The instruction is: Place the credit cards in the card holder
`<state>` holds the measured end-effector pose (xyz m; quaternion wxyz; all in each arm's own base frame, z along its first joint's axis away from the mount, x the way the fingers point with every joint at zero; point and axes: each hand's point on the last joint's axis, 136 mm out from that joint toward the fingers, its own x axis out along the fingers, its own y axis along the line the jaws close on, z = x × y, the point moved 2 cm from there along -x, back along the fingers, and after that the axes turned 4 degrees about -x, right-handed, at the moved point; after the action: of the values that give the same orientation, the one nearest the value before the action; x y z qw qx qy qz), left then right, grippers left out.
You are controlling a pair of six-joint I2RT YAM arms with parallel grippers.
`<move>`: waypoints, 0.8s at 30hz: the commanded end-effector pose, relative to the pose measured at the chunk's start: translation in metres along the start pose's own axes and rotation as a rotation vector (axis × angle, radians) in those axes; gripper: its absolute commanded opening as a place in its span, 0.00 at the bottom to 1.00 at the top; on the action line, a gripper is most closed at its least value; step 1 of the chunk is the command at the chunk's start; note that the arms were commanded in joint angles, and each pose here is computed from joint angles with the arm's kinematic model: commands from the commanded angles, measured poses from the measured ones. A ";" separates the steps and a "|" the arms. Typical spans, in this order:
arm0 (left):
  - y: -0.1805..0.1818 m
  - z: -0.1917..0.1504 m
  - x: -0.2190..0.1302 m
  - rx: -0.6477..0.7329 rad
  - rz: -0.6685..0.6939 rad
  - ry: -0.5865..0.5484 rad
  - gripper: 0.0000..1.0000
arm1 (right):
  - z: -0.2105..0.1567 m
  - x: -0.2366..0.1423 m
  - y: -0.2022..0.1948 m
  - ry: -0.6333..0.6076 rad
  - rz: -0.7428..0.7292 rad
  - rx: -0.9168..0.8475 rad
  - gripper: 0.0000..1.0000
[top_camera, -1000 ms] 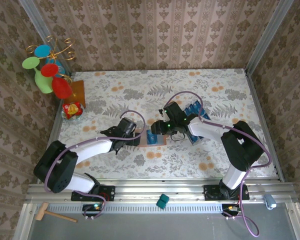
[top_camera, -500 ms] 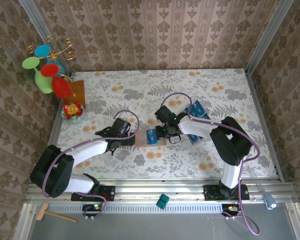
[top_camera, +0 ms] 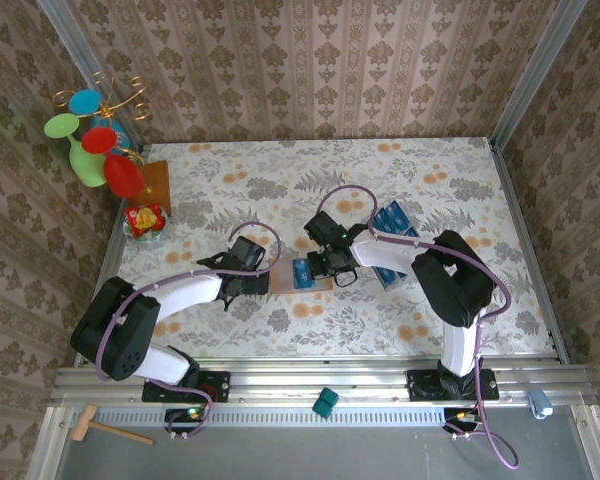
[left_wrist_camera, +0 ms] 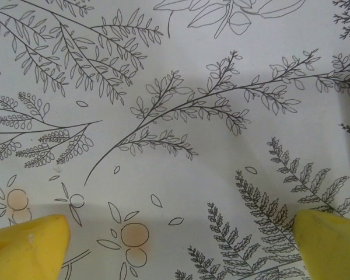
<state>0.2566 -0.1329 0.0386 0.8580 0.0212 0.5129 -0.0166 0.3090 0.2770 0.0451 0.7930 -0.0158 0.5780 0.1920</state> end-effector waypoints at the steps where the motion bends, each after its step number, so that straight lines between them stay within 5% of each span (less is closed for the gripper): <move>1: -0.001 0.000 0.003 -0.015 0.004 0.022 1.00 | -0.001 0.005 0.002 0.021 -0.020 -0.025 0.03; 24: -0.013 -0.003 0.008 0.017 -0.022 0.031 1.00 | 0.006 0.012 0.034 0.026 0.029 -0.063 0.02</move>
<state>0.2593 -0.1387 0.0373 0.8569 0.0222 0.5146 -0.0220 0.3098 0.3065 0.0436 0.7894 -0.0265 0.5746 0.2145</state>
